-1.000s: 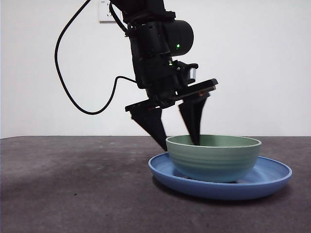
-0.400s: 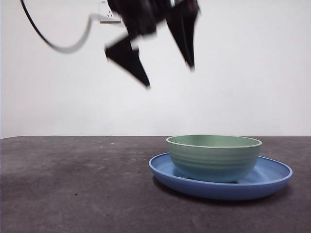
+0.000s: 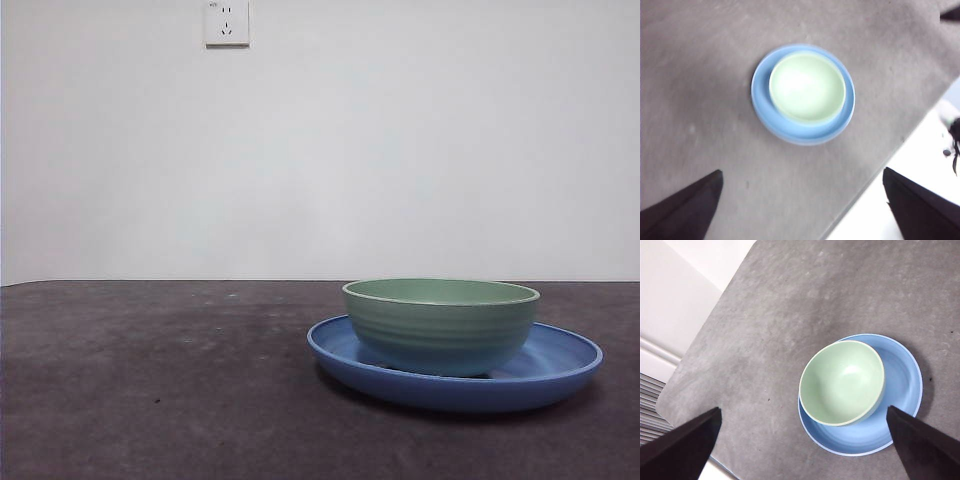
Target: Place the green bowl on the blue plate
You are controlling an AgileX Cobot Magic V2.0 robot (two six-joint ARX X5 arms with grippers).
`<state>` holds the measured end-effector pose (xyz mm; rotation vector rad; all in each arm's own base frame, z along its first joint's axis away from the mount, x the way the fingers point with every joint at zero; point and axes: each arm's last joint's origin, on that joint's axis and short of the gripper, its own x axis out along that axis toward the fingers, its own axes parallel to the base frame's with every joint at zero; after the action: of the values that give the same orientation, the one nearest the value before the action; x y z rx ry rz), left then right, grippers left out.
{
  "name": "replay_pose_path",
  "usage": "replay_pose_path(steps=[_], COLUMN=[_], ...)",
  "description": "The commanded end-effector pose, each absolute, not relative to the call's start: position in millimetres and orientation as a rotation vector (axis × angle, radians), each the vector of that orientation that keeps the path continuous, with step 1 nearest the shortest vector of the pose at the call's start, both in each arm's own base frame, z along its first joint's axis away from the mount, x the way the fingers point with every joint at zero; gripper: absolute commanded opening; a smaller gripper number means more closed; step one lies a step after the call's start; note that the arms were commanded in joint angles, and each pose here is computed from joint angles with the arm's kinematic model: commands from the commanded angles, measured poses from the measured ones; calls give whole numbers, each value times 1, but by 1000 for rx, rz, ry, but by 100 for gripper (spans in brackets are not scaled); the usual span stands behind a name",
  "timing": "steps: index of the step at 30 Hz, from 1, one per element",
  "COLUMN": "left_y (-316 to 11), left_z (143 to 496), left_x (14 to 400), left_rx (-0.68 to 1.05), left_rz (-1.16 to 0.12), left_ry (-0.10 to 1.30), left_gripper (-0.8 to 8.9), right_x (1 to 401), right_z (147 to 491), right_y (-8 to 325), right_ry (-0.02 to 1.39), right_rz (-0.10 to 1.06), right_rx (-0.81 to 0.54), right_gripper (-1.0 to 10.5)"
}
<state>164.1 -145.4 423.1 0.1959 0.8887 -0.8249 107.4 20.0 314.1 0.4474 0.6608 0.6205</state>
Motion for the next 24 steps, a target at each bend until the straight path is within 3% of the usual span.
replay_pose_path(steps=[1,7,14,24], left_y=[-129,-95,-65,-43], left_z=[423,408,365,337], left_x=[145,105,69,41], left_rx=[196,160,138,78], left_rz=[-842,-852,-864,-875], left_ry=[819,685,621,657], left_gripper=[558,563,563,562], right_x=[108,108,107,105], right_z=[320,319,319,314], right_y=[20,20,20,20], right_ry=[637,638,645,695], right_rz=[629,629,628,624], right_rx=[429,430,432,428], right_gripper=[554,554,554,554])
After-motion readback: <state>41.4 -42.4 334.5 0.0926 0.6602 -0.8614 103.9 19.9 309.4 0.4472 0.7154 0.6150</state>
